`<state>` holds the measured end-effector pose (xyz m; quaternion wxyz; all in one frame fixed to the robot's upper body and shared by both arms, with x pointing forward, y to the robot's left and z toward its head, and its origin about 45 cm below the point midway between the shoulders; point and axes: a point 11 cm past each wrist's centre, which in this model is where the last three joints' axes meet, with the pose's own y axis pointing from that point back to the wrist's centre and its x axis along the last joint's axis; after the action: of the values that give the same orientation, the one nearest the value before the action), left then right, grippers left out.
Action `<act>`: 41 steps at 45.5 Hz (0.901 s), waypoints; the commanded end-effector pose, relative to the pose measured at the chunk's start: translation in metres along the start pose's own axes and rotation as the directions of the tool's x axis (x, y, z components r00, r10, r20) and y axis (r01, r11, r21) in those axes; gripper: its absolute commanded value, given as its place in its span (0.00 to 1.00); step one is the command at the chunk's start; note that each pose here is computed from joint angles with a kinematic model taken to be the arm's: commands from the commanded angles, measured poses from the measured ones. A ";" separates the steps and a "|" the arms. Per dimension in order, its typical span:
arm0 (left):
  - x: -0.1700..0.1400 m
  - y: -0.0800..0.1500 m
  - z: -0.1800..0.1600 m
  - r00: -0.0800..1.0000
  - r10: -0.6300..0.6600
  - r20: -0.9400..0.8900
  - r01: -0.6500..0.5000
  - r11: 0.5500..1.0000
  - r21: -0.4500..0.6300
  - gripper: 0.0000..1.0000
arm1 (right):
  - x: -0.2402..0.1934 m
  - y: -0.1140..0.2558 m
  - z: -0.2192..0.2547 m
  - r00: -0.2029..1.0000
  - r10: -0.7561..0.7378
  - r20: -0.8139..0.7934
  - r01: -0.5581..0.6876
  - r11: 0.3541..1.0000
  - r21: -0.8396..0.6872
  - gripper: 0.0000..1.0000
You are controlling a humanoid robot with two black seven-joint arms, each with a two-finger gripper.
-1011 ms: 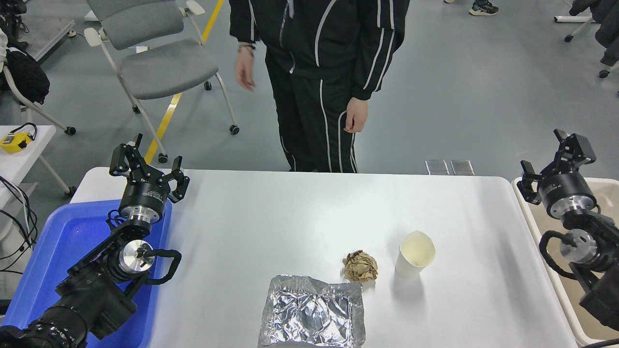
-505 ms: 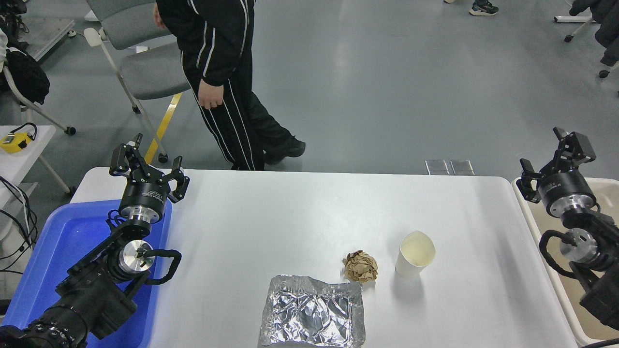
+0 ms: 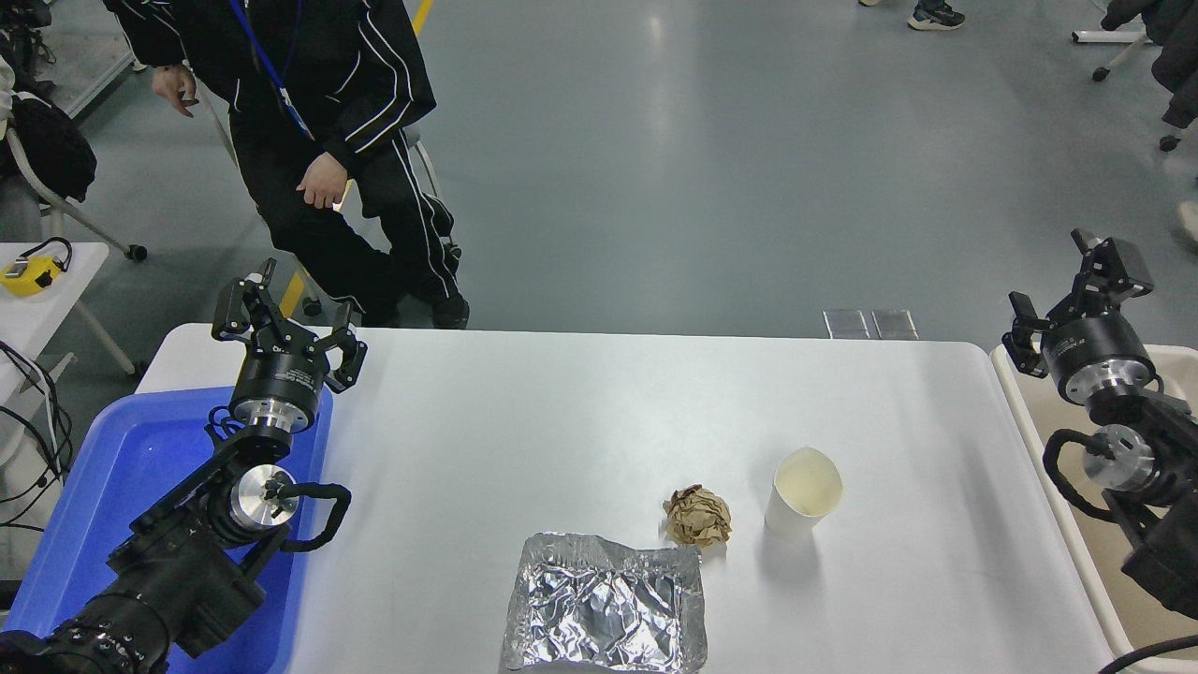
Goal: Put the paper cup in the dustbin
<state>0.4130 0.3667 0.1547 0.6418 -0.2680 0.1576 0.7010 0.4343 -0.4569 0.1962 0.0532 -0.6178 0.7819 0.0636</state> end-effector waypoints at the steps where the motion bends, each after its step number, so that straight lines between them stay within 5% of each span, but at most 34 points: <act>1: 0.000 0.000 0.000 1.000 0.000 0.000 0.000 1.000 0.000 1.00 | 0.006 -0.008 -0.021 0.998 -0.010 -0.066 0.011 1.000 0.019 0.99; 6: 0.000 0.000 0.000 1.000 0.000 0.000 0.000 1.000 0.000 1.00 | 0.000 -0.021 -0.057 0.959 -0.095 -0.266 0.102 0.995 0.014 0.99; 16: 0.000 0.000 0.000 1.000 0.000 0.000 0.000 1.000 0.000 1.00 | -0.064 -0.057 -0.138 0.554 -0.289 -0.780 0.314 0.941 -0.126 0.99; 22: 0.000 0.000 0.000 1.000 0.000 0.000 0.000 1.000 0.000 1.00 | -0.108 -0.063 -0.146 0.400 -0.360 -0.843 0.389 0.899 -0.200 0.99; 34: 0.000 0.000 0.000 1.000 0.000 0.000 0.000 1.000 0.000 1.00 | -0.174 -0.055 -0.106 -0.126 -0.456 -0.881 0.432 0.774 -0.463 0.99; 41: 0.000 0.000 0.000 1.000 0.000 0.000 0.000 1.000 0.000 1.00 | -0.212 -0.034 -0.090 -0.350 -0.545 -0.762 0.435 0.626 -0.647 0.99</act>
<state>0.4130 0.3668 0.1547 0.6417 -0.2680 0.1576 0.7011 0.5240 -0.3238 0.3214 -0.4296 -0.7430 0.3819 -0.3430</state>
